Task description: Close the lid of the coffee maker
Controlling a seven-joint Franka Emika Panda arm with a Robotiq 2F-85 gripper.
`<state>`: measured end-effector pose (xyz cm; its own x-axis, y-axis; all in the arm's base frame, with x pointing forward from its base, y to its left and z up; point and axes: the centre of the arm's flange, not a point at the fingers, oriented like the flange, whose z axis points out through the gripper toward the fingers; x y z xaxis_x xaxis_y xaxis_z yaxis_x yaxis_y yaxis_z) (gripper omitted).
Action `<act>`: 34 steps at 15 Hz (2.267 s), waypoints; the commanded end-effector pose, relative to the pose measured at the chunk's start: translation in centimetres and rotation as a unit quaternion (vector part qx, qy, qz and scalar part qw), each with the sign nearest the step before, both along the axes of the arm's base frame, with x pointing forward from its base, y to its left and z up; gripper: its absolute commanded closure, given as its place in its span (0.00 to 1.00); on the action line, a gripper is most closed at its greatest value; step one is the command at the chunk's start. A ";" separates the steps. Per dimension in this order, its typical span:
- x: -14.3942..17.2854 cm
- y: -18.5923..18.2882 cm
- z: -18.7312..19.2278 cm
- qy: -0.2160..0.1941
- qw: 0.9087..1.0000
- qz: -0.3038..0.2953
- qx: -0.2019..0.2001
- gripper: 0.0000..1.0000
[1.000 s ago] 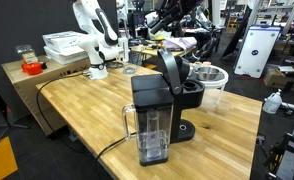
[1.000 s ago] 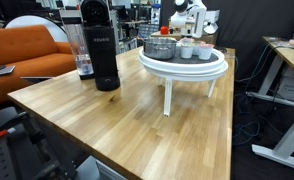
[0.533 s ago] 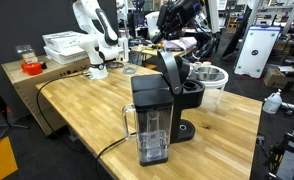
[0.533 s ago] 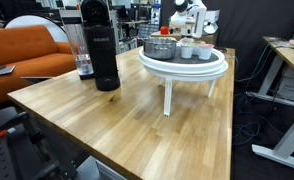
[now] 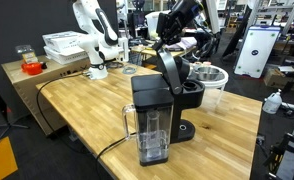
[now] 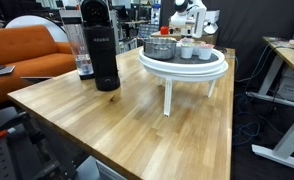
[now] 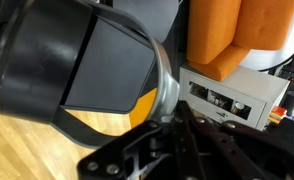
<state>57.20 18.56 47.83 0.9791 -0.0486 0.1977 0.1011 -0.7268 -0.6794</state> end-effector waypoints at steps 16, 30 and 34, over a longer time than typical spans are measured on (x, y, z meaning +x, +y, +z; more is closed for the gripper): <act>-4.1 -6.2 0.6 0.019 0.997 -0.053 -0.050 1.00; -6.3 -10.9 -2.1 0.075 0.990 -0.109 -0.055 1.00; -7.0 -11.2 -2.9 0.089 0.987 -0.129 -0.048 1.00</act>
<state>51.60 7.89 45.35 0.9644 -0.2564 0.0641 -0.1681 -0.7823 -0.5998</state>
